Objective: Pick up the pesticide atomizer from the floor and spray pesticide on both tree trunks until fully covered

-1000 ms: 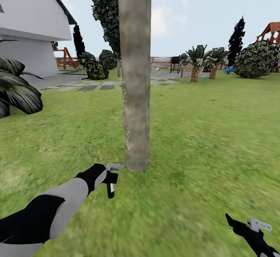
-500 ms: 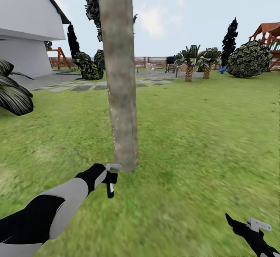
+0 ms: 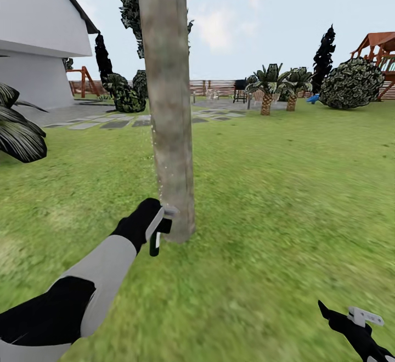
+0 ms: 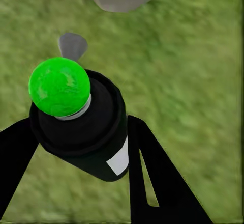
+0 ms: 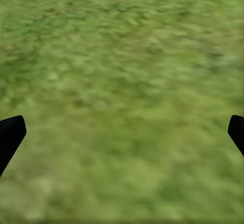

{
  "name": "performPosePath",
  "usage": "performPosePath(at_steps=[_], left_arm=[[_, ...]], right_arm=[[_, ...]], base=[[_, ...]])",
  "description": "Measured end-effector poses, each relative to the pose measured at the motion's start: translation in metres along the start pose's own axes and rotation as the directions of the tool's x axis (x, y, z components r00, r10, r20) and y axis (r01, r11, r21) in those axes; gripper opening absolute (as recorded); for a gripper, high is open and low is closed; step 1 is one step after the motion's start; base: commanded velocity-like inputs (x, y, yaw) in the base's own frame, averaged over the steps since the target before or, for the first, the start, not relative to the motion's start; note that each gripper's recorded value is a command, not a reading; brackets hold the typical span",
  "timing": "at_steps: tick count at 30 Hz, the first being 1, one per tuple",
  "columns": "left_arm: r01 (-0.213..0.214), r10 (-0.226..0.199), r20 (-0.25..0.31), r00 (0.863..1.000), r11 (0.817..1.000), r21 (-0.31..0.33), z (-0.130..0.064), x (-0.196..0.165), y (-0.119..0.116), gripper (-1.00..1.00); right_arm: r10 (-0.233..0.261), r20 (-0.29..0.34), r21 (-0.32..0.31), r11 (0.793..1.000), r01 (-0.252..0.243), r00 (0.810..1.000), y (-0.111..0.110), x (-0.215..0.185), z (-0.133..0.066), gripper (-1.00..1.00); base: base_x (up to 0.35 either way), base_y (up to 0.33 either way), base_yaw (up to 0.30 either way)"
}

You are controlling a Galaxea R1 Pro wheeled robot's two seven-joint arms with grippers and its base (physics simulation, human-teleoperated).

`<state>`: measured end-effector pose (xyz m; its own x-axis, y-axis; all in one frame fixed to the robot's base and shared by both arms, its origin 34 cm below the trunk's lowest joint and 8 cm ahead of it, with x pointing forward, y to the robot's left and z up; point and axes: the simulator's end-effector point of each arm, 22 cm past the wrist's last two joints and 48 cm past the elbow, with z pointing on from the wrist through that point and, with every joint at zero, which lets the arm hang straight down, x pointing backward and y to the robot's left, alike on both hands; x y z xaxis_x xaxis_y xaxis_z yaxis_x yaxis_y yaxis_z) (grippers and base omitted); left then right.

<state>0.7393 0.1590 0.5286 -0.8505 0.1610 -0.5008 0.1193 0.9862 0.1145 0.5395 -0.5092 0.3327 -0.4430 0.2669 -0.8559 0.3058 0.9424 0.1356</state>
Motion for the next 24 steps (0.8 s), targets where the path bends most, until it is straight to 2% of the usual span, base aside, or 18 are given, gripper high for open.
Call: performPosePath(at_steps=[6,12,19,24], left_arm=[[-0.01,0.01,-0.012,1.0,1.0,-0.005,-0.006,-0.003,-0.001,-1.0],[-0.008,0.009,0.05,0.999,1.0,-0.019,-0.029,-0.044,0.007,-1.0],[-0.003,0.006,0.095,0.995,0.999,-0.032,-0.049,-0.075,0.017,-1.0],[0.001,0.006,0.154,0.988,0.999,-0.046,-0.077,-0.112,0.025,-1.0]], right_arm=[[0.0,0.0,0.0,1.0,0.0,1.0,0.0,0.0,0.0,1.0],[0.0,0.0,0.0,1.0,0.0,1.0,0.0,0.0,0.0,1.0],[0.0,0.001,0.0,1.0,0.0,1.0,0.0,-0.001,0.0,1.0],[0.0,0.001,0.0,1.0,0.0,1.0,0.0,0.0,0.0,1.0]], base=[[0.0,0.0,0.0],[0.0,0.0,-0.032],[0.0,0.0,-0.091],[0.0,0.0,-0.002]])
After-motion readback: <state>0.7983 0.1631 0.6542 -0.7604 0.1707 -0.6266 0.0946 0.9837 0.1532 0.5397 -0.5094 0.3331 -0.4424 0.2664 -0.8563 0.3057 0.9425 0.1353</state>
